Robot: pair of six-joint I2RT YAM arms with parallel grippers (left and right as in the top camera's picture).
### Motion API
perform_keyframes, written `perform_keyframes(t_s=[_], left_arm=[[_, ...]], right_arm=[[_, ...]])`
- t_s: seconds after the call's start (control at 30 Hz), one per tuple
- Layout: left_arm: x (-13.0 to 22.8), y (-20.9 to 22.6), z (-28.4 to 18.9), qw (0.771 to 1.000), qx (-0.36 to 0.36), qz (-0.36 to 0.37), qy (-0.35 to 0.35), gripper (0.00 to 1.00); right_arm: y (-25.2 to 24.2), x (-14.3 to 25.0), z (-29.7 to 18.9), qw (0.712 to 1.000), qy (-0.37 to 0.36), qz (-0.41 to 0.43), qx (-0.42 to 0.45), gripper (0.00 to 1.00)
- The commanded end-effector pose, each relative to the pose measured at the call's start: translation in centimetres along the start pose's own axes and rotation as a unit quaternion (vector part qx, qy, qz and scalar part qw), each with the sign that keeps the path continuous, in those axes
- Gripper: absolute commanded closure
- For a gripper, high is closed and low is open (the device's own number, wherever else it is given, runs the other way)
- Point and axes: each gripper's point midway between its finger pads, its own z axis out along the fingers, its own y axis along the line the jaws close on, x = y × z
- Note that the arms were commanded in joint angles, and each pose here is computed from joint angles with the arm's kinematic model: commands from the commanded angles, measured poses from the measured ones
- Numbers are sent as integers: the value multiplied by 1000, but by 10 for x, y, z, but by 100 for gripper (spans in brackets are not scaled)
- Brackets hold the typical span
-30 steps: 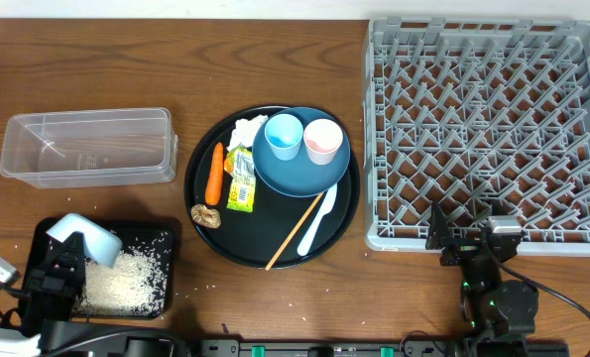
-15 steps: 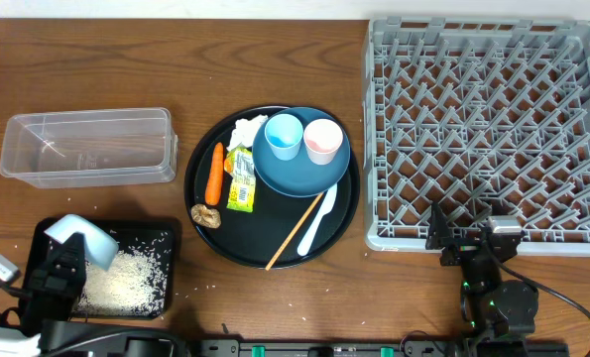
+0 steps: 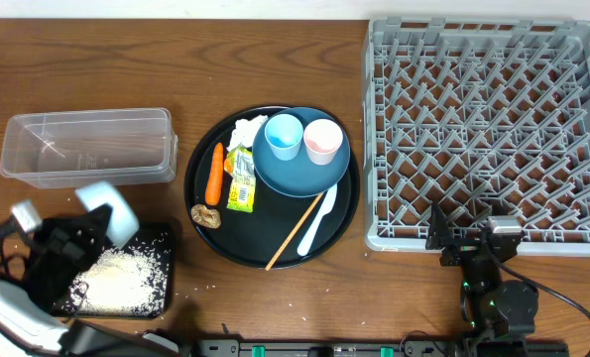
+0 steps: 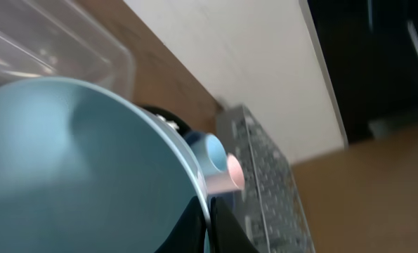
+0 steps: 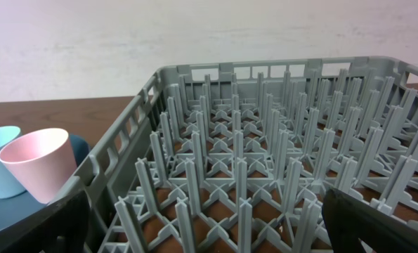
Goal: Sort waste into correct bins and load items into the dishwasher rack
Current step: 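Return the empty bowl with the left gripper onto the round tray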
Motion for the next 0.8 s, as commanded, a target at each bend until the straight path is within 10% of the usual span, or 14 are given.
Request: perform_keyframes(t_s=[0.0, 0.33, 0.77], left_arm=[[-7, -22, 12, 998, -6, 22, 53, 94], [4, -32, 70, 958, -203, 83, 183, 94], [120, -50, 131, 866, -294, 246, 322, 94]], right_arm=[[4, 2, 0, 1000, 3, -5, -8, 1], [4, 2, 0, 1000, 3, -5, -8, 1], [4, 2, 0, 1000, 3, -5, -8, 1]])
